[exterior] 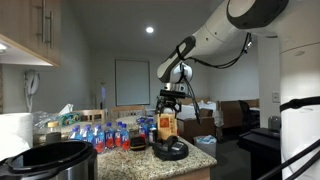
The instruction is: Put the black lid on the rice cooker then remove it and place it on the counter.
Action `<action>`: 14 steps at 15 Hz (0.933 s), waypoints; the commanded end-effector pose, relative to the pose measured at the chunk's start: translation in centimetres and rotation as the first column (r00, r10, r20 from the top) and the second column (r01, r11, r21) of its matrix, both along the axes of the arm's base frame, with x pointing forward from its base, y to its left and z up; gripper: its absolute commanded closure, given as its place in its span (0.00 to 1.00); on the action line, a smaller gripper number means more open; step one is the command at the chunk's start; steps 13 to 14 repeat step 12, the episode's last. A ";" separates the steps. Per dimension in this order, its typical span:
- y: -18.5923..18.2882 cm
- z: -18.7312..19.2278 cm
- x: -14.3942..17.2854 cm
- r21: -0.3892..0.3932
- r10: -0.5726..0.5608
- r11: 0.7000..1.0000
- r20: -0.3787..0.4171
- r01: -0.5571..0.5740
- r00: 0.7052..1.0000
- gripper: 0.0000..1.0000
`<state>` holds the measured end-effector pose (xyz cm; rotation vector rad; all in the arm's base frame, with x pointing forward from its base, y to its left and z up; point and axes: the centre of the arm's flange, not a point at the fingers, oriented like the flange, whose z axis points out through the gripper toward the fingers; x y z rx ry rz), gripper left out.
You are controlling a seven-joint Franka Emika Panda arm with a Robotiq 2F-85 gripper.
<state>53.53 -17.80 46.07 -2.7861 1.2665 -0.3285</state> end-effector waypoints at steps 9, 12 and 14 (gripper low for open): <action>12.3 12.3 -6.1 -0.251 0.258 0.928 -0.101 -0.275 0.961 0.00; 11.8 11.2 -5.6 -0.246 0.249 0.930 -0.121 -0.272 0.961 0.00; 11.8 11.2 -5.6 -0.246 0.249 0.930 -0.121 -0.272 0.961 0.00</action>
